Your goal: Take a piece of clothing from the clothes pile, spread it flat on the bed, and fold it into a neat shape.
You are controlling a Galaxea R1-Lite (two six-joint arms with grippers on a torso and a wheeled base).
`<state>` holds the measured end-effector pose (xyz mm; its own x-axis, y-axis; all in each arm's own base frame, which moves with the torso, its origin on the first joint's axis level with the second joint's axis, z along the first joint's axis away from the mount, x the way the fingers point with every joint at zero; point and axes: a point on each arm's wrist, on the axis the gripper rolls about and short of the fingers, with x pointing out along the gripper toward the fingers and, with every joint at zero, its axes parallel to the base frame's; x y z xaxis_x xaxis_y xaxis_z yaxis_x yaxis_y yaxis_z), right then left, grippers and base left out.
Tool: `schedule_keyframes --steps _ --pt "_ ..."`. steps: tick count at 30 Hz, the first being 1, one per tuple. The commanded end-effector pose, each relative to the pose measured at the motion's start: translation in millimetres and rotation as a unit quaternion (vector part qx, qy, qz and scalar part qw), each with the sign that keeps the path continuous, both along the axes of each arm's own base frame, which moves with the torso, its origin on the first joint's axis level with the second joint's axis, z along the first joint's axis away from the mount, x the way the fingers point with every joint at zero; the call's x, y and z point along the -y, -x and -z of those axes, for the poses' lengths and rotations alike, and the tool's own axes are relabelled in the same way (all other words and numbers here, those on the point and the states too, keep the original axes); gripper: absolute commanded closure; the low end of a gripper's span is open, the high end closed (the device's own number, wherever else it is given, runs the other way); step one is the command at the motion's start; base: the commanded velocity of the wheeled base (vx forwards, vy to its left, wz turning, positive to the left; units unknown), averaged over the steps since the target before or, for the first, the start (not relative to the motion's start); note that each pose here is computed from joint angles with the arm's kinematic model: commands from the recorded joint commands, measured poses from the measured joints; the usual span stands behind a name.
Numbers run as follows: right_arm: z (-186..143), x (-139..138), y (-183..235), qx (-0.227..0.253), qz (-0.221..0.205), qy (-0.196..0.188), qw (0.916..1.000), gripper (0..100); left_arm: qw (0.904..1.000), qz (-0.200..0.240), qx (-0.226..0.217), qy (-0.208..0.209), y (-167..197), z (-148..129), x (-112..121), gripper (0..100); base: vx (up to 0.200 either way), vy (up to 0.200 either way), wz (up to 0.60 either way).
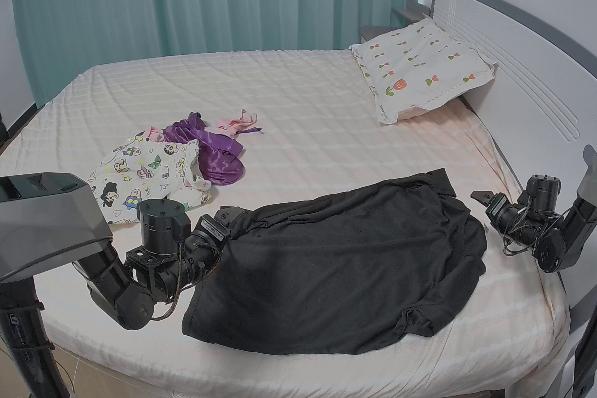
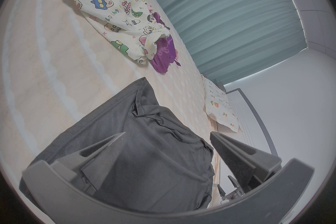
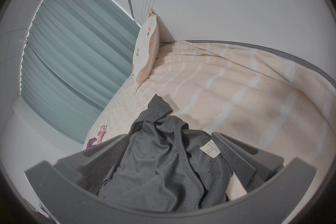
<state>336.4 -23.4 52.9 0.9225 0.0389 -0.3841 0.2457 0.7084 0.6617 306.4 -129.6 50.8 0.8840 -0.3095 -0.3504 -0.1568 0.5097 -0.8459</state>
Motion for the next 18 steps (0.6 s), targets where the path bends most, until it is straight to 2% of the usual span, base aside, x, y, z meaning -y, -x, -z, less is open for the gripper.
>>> schedule_keyframes --steps 1,7,14,18 --pt "0 -1 0 0.000 -0.002 0.000 1.0000 0 1.0000 -0.003 -0.006 -0.006 -2 5 -3 0 0.000 0.000 0.00" --pt "1 -2 1 -0.003 -0.003 0.000 1.0000 0 0.9998 -0.002 -0.007 -0.020 -6 13 0 0 0.200 0.000 0.00" --pt "0 -4 1 -0.001 -0.006 0.000 1.0000 0 0.9997 -0.011 -0.007 -0.022 -28 24 7 0 0.000 0.000 0.00" --pt "1 -4 1 -0.002 -0.006 0.000 1.0000 0 0.9994 -0.008 -0.021 -0.028 -41 29 16 0 0.000 0.000 0.00"
